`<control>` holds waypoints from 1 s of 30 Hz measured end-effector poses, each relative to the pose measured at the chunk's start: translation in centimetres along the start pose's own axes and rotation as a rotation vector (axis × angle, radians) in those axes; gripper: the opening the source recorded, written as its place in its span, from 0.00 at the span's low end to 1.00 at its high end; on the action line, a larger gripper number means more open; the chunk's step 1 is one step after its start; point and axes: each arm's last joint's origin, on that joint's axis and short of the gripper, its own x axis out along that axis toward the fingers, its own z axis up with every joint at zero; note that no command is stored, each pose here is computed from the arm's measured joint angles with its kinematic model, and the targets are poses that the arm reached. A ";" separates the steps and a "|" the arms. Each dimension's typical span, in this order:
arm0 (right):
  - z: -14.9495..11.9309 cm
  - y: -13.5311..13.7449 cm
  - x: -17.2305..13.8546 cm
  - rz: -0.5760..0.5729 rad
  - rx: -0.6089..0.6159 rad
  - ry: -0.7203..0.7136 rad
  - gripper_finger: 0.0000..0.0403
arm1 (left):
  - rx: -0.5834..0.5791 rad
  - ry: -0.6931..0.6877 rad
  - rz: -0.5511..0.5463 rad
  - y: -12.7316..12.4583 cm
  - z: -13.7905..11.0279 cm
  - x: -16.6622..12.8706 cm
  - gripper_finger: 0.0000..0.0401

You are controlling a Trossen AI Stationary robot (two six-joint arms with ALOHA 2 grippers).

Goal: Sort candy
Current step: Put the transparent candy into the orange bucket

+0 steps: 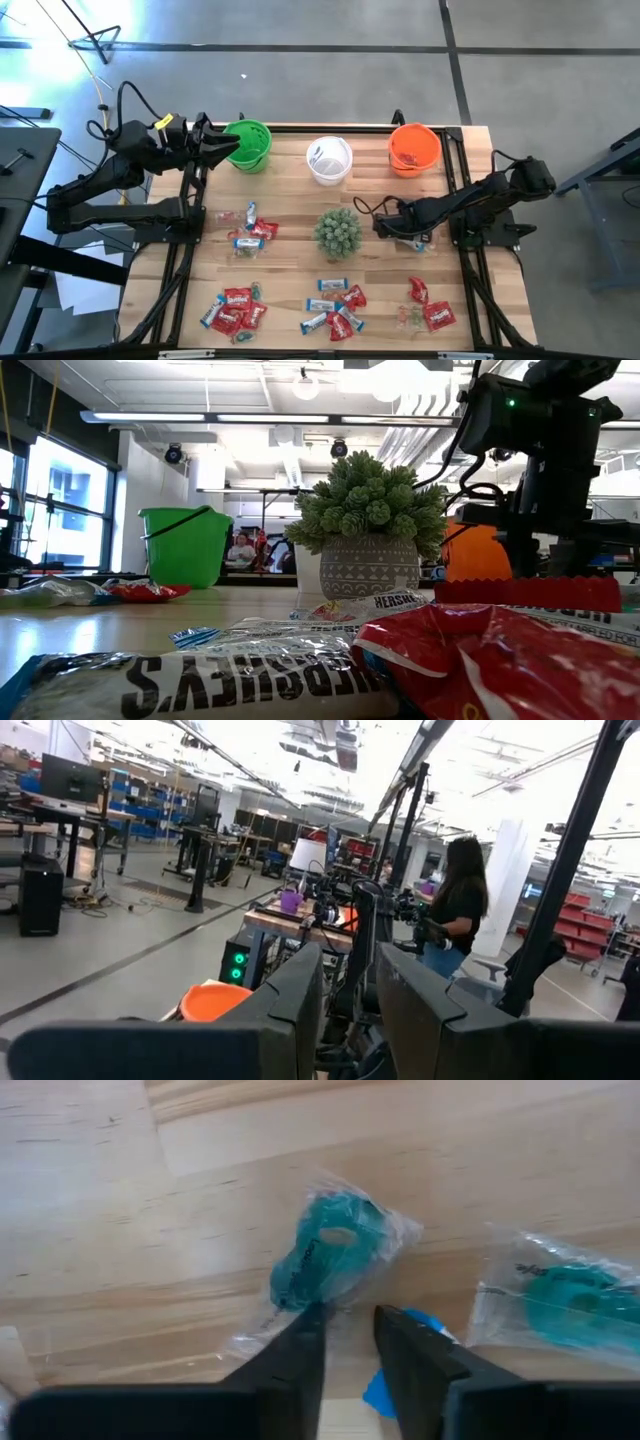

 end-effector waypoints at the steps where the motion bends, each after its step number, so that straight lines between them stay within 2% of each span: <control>1: 0.0 -0.1 0.0 -0.008 -0.001 -0.002 0.17 | 0.008 0.000 0.000 0.0 0.0 0.0 0.20; 5: 0.1 -0.3 0.0 -0.030 -0.005 -0.006 0.02 | 0.020 0.000 0.001 0.0 0.0 0.0 0.20; 13: 0.0 -0.1 -0.2 -0.046 -0.012 0.010 0.01 | 0.030 -0.015 -0.002 0.0 0.1 0.0 0.20; 18: -0.1 0.8 -1.2 -0.052 -0.060 0.006 0.00 | 0.041 -0.025 -0.002 -0.1 0.3 0.0 0.20; 30: 0.0 3.2 -6.7 -0.122 -0.182 -0.045 0.00 | 0.047 -0.031 0.021 0.0 0.3 0.0 0.20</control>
